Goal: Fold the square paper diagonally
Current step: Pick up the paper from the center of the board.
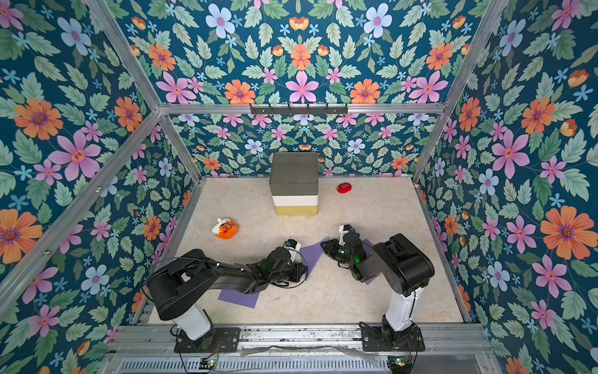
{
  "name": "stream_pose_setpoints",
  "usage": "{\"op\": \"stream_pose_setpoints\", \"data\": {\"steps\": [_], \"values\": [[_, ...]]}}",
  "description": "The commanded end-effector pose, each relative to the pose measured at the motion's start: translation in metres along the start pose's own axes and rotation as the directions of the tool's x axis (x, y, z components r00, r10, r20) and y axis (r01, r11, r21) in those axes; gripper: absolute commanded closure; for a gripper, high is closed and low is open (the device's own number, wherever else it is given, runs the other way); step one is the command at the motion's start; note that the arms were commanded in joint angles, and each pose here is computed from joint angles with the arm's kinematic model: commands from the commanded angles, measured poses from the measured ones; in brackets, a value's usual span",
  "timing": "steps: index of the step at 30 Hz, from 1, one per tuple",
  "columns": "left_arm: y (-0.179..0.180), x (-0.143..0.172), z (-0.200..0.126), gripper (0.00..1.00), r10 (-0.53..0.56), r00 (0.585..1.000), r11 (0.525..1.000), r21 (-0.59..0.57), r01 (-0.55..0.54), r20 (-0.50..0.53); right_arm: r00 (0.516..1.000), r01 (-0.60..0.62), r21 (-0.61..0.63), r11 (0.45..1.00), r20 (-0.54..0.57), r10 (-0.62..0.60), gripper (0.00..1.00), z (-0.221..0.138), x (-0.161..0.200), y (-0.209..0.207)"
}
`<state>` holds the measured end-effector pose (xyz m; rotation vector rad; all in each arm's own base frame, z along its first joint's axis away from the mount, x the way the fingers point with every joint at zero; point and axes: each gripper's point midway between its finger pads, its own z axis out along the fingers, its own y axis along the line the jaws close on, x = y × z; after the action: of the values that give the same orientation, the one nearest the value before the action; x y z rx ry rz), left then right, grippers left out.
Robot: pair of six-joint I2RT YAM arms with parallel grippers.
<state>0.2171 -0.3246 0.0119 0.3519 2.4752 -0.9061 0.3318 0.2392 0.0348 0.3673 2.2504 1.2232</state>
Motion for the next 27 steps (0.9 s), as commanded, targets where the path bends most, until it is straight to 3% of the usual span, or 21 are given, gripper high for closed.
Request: {"op": "stream_pose_setpoints", "data": {"steps": [1, 3, 9, 14, 20, 27], "values": [[0.049, 0.055, -0.009, 1.00, -0.039, 0.979, 0.980, -0.197, -0.002, -0.202, 0.999, 0.024, -0.002, 1.000, 0.024, -0.024, 0.95, 0.001, -0.007, 0.004], [0.048, 0.053, -0.010, 1.00, -0.038, 0.980, 0.981, -0.194, 0.000, -0.195, 0.999, 0.026, -0.003, 1.000, 0.031, -0.026, 1.00, 0.000, -0.008, 0.004], [0.027, 0.026, -0.017, 0.99, -0.028, 0.992, 0.989, -0.150, 0.010, -0.120, 0.998, 0.022, -0.013, 1.000, 0.055, -0.021, 1.00, -0.004, -0.012, 0.008], [-0.001, -0.015, -0.032, 0.85, -0.010, 1.000, 0.995, -0.101, 0.009, -0.006, 0.988, -0.024, -0.004, 1.000, 0.153, 0.024, 1.00, -0.017, -0.029, 0.008], [-0.022, -0.053, -0.059, 0.82, 0.061, 0.987, 0.997, -0.058, -0.053, 0.151, 0.917, -0.167, -0.019, 0.986, 0.364, 0.163, 1.00, -0.050, -0.073, -0.012], [-0.015, -0.077, -0.085, 0.77, 0.120, 0.954, 0.986, -0.146, -0.082, 0.274, 0.838, -0.265, 0.034, 0.964, 0.503, 0.212, 1.00, -0.066, -0.107, -0.040]]}}
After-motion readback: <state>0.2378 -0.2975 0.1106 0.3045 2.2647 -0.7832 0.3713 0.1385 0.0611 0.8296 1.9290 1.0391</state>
